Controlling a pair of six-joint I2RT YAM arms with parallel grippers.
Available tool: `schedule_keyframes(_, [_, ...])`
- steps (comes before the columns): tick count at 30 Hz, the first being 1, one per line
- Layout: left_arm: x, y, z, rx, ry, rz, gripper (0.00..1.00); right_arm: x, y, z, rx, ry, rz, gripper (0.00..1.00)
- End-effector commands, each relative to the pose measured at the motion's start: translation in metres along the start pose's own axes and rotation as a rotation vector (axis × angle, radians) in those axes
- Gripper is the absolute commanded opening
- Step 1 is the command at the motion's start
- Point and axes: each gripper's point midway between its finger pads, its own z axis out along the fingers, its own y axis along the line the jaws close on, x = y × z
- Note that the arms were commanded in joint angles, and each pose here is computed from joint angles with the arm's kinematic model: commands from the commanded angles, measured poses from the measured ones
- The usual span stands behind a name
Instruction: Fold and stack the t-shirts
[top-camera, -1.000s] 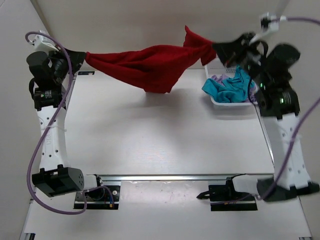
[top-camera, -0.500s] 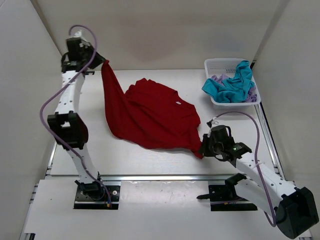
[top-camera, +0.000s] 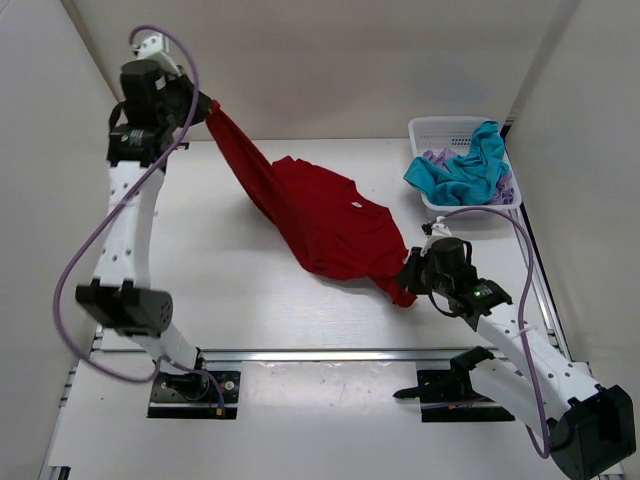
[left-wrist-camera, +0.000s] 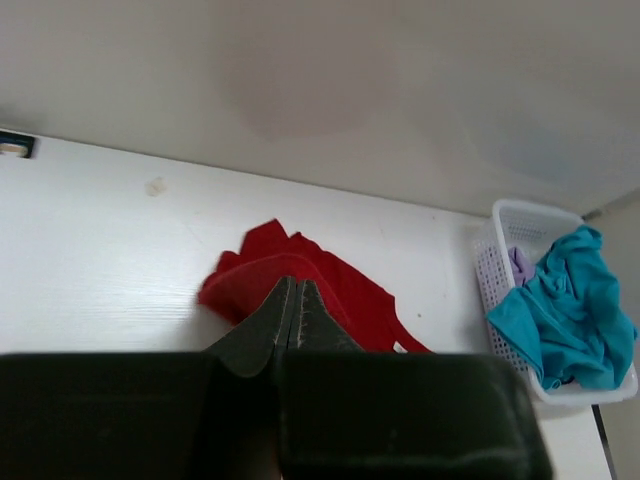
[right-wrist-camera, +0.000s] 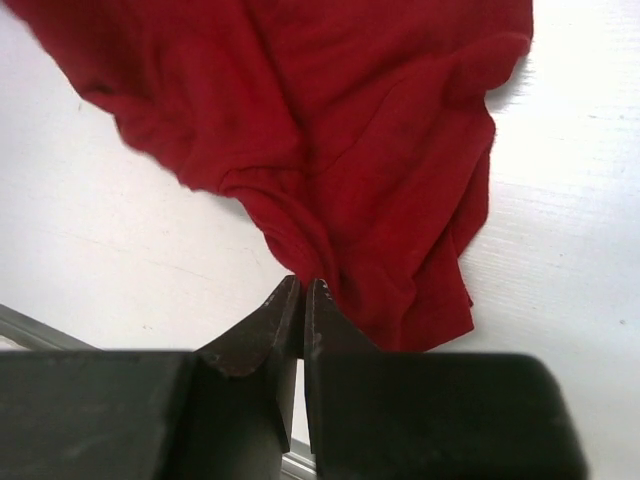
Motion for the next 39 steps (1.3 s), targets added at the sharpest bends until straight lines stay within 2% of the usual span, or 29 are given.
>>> schedule_keyframes(1, [-0.050, -0.025, -0.098, 0.005, -0.174, 0.034, 0.00, -0.008, 0.007, 0.001, -0.039, -0.047, 0.012, 0.00])
schedule_keyframes(3, [-0.059, -0.046, -0.130, 0.039, -0.201, 0.055, 0.00, -0.009, 0.011, -0.001, -0.069, -0.059, 0.028, 0.00])
schedule_keyframes(6, [-0.061, -0.053, -0.145, 0.094, -0.181, 0.023, 0.00, -0.015, 0.013, -0.005, -0.071, -0.085, 0.016, 0.00])
schedule_keyframes(9, [-0.060, -0.052, -0.134, 0.095, -0.162, 0.022, 0.00, -0.020, 0.006, -0.005, -0.059, -0.102, 0.029, 0.00])
schedule_keyframes(13, [-0.040, -0.042, -0.083, 0.072, -0.074, 0.005, 0.00, -0.019, -0.009, 0.002, -0.040, -0.100, 0.070, 0.00])
schedule_keyframes(16, [-0.014, -0.021, -0.024, 0.000, 0.013, 0.033, 0.00, -0.022, -0.016, 0.010, -0.030, -0.088, 0.099, 0.00])
schedule_keyframes(20, [0.012, 0.024, 0.039, -0.071, 0.090, 0.019, 0.00, -0.020, -0.017, 0.022, -0.010, -0.065, 0.099, 0.00])
schedule_keyframes(21, [0.030, 0.043, 0.064, -0.098, 0.134, 0.003, 0.00, -0.019, -0.018, 0.024, 0.004, -0.059, 0.093, 0.00])
schedule_keyframes(23, [0.036, 0.053, 0.096, -0.102, 0.136, -0.006, 0.00, -0.015, -0.019, 0.031, 0.022, -0.024, 0.090, 0.00])
schedule_keyframes(25, [0.062, 0.065, 0.135, -0.109, 0.154, -0.017, 0.00, -0.017, -0.015, 0.033, 0.020, -0.015, 0.080, 0.00])
schedule_keyframes(29, [0.079, 0.056, 0.157, -0.111, 0.161, 0.022, 0.01, -0.012, -0.014, 0.036, 0.048, 0.005, 0.072, 0.00])
schedule_keyframes(32, [0.095, 0.064, 0.147, -0.154, 0.216, 0.050, 0.17, -0.007, -0.012, 0.036, 0.028, 0.007, 0.071, 0.00])
schedule_keyframes(33, [0.108, 0.073, 0.145, -0.162, 0.253, 0.028, 0.27, -0.009, -0.012, 0.035, 0.022, -0.009, 0.081, 0.00])
schedule_keyframes(34, [0.089, 0.076, 0.131, -0.153, 0.213, 0.010, 0.46, -0.001, -0.011, 0.036, 0.019, 0.012, 0.072, 0.00])
schedule_keyframes(35, [0.086, 0.081, 0.114, -0.158, 0.200, 0.004, 0.56, 0.004, -0.013, 0.035, 0.019, 0.010, 0.074, 0.01])
schedule_keyframes(36, [0.088, 0.083, 0.096, -0.165, 0.181, -0.008, 0.77, 0.013, -0.010, 0.034, 0.005, 0.021, 0.072, 0.00])
schedule_keyframes(37, [0.117, 0.102, 0.087, -0.205, 0.234, -0.045, 0.92, 0.008, -0.005, 0.031, -0.017, 0.000, 0.072, 0.00])
schedule_keyframes(38, [0.118, 0.103, 0.066, -0.183, 0.225, -0.065, 0.99, 0.010, -0.005, 0.030, -0.020, -0.007, 0.075, 0.00])
schedule_keyframes(39, [0.111, 0.095, 0.047, -0.159, 0.204, -0.075, 0.98, 0.016, -0.004, 0.030, -0.024, 0.004, 0.076, 0.00])
